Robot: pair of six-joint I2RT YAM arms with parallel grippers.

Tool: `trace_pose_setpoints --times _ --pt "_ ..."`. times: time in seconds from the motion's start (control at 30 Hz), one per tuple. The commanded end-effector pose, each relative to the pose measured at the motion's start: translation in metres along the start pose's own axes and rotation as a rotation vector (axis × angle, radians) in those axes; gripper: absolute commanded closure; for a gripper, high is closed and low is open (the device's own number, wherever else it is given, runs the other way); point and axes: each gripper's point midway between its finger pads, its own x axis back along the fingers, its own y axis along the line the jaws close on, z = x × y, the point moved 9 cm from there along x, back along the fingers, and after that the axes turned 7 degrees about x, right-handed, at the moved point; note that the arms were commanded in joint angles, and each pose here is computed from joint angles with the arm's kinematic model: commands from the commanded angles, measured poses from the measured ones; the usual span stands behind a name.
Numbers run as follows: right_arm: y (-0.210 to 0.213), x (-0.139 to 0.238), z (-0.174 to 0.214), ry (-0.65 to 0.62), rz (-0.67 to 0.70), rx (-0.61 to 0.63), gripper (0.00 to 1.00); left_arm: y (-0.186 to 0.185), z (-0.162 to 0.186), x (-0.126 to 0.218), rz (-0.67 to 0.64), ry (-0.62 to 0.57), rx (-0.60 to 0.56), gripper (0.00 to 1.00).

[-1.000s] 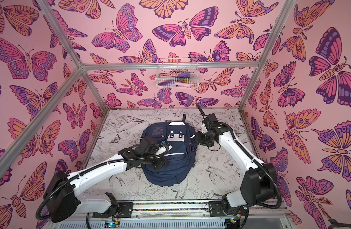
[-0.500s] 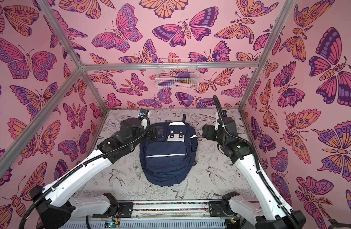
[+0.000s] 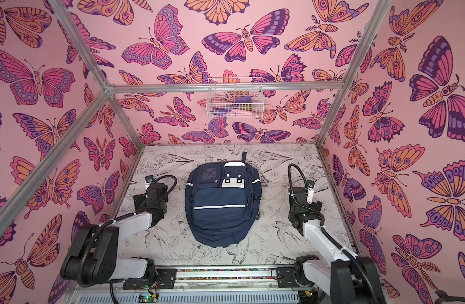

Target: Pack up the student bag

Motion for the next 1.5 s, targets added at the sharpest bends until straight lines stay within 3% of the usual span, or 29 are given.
trace_pose_setpoints --times 0.0,0.07,0.2,0.27,0.3,0.43,0.77,0.93,1.03,1.27,1.47 --pt "0.016 -0.014 -0.024 -0.148 -0.045 -0.077 0.14 0.005 -0.017 -0.002 -0.017 -0.137 0.132 0.00" --pt "0.028 -0.022 -0.030 -0.165 -0.136 -0.051 0.13 0.010 -0.019 -0.005 -0.033 -0.150 0.156 0.00" --pt "0.049 -0.041 -0.039 -0.223 -0.351 0.001 0.14 0.015 -0.023 -0.022 -0.095 -0.054 0.093 0.00" --pt "0.053 -0.045 -0.031 -0.278 -0.446 -0.002 0.01 0.024 -0.025 -0.033 -0.144 -0.008 0.079 0.00" --pt "0.052 -0.045 -0.024 -0.277 -0.473 0.002 0.01 0.032 -0.026 -0.039 -0.174 0.013 0.080 0.00" --pt "0.052 -0.047 -0.021 -0.274 -0.459 -0.008 0.01 0.064 -0.022 -0.039 -0.247 -0.014 0.153 0.00" --pt "0.051 -0.046 -0.023 -0.268 -0.460 -0.002 0.01 0.075 -0.013 -0.020 -0.232 -0.110 0.225 0.00" --pt "0.051 -0.045 -0.023 -0.270 -0.463 0.000 0.01 0.088 0.007 0.007 -0.203 -0.240 0.321 0.00" --pt "0.051 -0.045 -0.023 -0.270 -0.464 0.000 0.01 0.074 0.012 -0.014 -0.197 -0.252 0.328 0.00" --pt "0.051 -0.045 -0.022 -0.270 -0.464 0.002 0.01 0.038 0.001 -0.028 -0.139 -0.146 0.208 0.00" --pt "0.052 -0.046 -0.023 -0.270 -0.466 0.005 0.01 0.039 0.003 -0.030 -0.141 -0.167 0.228 0.00"
